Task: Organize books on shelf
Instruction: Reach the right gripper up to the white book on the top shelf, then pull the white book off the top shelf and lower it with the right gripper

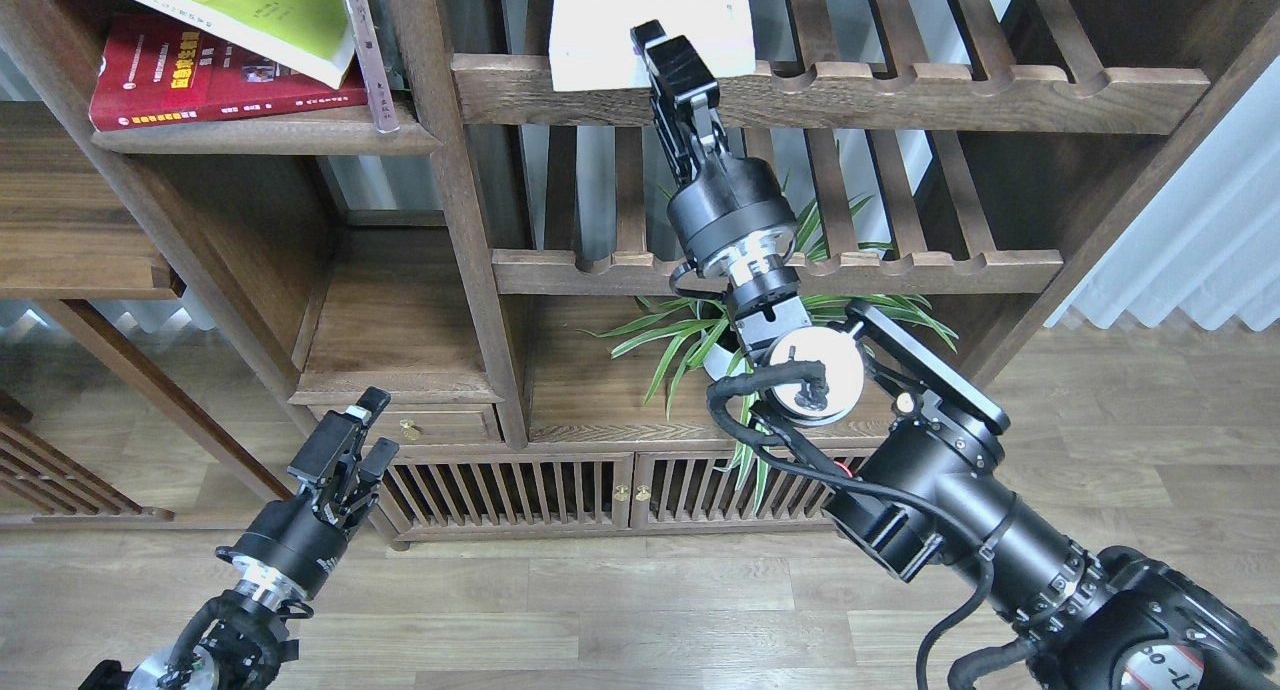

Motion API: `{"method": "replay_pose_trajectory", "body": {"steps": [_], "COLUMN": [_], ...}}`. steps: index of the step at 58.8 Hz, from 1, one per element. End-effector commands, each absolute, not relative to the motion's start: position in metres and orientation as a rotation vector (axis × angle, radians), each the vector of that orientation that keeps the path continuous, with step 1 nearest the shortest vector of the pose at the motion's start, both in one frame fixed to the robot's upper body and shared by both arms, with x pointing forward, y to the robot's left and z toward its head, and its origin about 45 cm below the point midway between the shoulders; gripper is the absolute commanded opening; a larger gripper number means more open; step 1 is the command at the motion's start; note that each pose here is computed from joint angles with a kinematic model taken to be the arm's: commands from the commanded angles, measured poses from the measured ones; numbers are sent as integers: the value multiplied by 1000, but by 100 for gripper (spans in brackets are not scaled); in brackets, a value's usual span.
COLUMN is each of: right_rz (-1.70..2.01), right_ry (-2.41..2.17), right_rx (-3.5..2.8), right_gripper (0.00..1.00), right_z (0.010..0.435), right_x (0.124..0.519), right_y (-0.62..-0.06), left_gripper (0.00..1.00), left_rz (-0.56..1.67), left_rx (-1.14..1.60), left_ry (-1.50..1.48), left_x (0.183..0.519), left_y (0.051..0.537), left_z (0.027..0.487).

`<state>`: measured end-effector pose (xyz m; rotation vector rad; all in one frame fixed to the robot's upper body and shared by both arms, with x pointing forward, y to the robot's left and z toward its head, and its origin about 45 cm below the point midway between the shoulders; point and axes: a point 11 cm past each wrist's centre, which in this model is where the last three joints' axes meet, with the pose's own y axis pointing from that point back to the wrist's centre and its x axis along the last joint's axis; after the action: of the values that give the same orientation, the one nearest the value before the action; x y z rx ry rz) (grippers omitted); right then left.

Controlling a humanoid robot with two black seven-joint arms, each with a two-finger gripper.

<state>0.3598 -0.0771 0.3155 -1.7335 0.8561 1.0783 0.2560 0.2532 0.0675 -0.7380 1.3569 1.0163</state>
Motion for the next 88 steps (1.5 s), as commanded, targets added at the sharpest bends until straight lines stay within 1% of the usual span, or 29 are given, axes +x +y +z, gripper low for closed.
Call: {"method": "replay_pose_trajectory", "body": {"steps": [1, 12, 34, 49, 51, 55, 62, 78, 88], "right_rz": [1104, 1124, 1138, 1190, 1186, 1182, 1217, 1271, 1291], "right_ry": [856, 816, 726, 683, 650, 646, 652, 676, 721], "right_rx": [-1714, -1687, -1629, -1538, -1516, -1532, -1536, -1515, -1584], "right_gripper": [4, 5, 5, 5, 5, 5, 5, 5, 5], "right_z": [305, 301, 288, 257, 247, 240, 220, 196, 183], "right_x": [347, 328, 307, 279, 267, 258, 234, 191, 174], "right_y": [-80, -82, -89, -100, -108, -117, -119, -110, -113], "left_gripper": [100, 100, 100, 100, 100, 100, 100, 100, 100], "left_rz": [1013, 1010, 1008, 986, 989, 994, 999, 948, 922], "left_rx": [-754, -773, -781, -773, -768, -768, -751, -679, -677], "left_ry": [1361, 1359, 1335, 1313, 1314, 1316, 1313, 1359, 1381], "left_x": [258, 262, 274, 286, 288, 288, 290, 281, 278], "left_y": [254, 262, 271, 268, 269, 270, 272, 247, 235], "left_z": [69, 73, 81, 89, 88, 86, 86, 76, 75]}}
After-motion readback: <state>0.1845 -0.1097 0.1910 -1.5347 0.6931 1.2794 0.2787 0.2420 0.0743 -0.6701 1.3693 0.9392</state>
